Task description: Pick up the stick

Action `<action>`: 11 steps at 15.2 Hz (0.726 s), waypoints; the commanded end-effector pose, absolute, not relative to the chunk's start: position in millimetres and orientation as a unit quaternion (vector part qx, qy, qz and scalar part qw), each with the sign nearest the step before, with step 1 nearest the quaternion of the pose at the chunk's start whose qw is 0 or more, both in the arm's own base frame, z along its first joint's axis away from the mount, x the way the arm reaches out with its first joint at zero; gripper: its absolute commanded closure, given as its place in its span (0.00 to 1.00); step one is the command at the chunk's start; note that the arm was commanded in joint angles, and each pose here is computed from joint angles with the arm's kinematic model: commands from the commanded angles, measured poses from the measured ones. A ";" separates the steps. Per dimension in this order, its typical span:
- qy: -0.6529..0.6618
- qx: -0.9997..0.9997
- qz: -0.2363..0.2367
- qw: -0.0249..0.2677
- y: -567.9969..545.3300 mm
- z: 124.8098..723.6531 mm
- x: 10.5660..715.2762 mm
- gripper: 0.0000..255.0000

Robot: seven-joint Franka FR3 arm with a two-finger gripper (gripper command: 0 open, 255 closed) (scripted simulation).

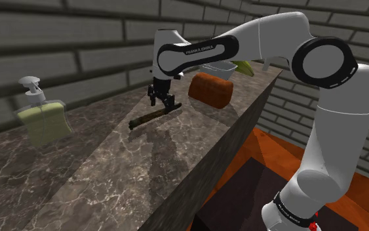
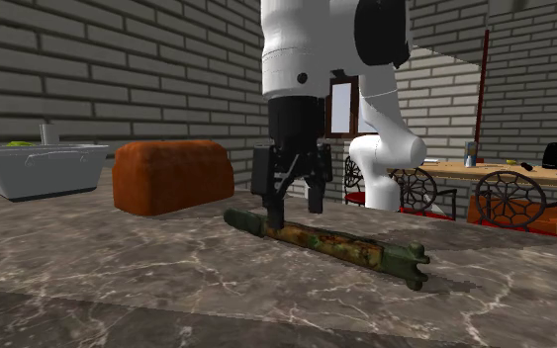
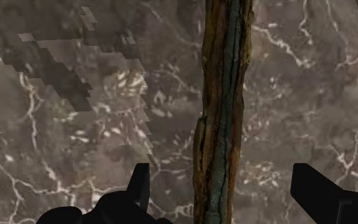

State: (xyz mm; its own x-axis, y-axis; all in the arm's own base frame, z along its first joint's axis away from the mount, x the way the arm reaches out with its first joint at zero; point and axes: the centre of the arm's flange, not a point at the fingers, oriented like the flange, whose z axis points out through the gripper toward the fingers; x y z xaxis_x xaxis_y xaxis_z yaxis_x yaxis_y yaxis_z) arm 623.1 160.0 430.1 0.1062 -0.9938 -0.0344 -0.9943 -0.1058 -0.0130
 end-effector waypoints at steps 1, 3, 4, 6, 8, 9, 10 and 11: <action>0.669 -0.743 0.008 0.016 159.5 419.4 623.8 0.00; 0.669 -0.743 0.008 0.016 159.5 408.9 623.8 0.00; 0.669 -0.743 0.008 0.016 159.5 405.8 623.8 0.00; 0.669 -0.743 0.008 0.016 159.0 405.7 624.3 1.00; 0.669 -0.743 0.008 0.016 158.7 405.6 623.9 1.00; 0.669 -0.743 0.008 0.016 158.7 405.7 623.9 1.00; 0.669 -0.743 0.008 0.016 158.7 405.7 623.8 1.00; 0.669 -0.743 0.008 0.016 158.7 405.7 623.8 1.00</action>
State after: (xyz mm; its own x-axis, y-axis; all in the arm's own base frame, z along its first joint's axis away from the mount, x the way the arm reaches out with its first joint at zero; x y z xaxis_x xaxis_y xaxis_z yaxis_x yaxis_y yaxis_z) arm 623.8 158.7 406.2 0.1036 -0.9940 -0.0341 -0.9946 -0.1032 -0.0138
